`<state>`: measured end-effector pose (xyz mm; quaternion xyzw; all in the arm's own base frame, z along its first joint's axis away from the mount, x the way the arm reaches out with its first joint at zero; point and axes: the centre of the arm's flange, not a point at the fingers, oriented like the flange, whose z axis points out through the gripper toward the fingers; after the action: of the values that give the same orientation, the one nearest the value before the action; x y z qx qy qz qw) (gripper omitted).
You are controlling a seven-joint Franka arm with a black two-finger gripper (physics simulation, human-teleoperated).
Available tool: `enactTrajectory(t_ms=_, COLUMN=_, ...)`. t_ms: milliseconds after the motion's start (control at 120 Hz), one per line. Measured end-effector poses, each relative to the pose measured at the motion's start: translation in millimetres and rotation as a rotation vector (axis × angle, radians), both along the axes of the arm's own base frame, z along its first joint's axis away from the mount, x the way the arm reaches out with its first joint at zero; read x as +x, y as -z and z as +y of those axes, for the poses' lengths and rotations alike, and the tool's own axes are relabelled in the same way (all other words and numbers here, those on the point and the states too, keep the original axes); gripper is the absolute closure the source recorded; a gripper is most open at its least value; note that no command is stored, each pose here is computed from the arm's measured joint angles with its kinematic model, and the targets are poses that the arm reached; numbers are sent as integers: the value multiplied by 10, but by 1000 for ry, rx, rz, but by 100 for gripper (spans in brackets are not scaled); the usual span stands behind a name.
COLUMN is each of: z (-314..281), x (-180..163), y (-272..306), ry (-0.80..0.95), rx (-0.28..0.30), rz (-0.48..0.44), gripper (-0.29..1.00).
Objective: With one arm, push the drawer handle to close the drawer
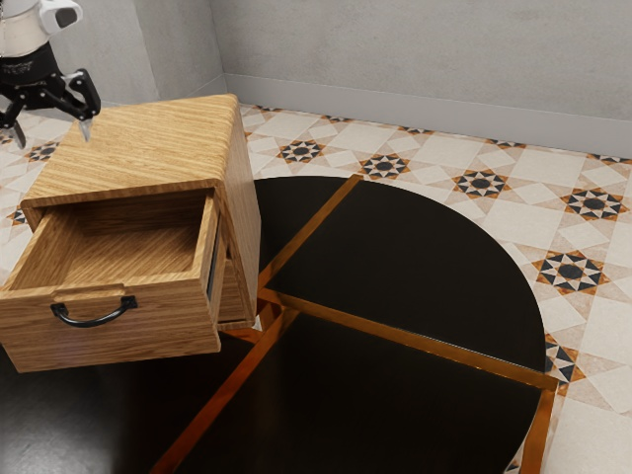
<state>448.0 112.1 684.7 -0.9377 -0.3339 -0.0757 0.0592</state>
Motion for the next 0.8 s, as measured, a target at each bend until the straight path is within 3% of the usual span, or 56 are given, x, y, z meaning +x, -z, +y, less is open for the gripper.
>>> enactTrajectory(t_ms=292, z=-218, x=-34, y=272, ry=-128, rx=-30, rz=15, gripper=0)
enactTrajectory(t_ms=408, z=-436, x=-359, y=610, ry=-138, rx=-51, rz=35, gripper=2)
enactTrajectory(t_ms=608, z=-843, x=-859, y=918, ry=-124, rx=-72, rz=1, gripper=49)
enactTrajectory(t_ms=800, z=-1120, x=-1473, y=1129, ry=-116, rx=-82, rz=-74, gripper=69)
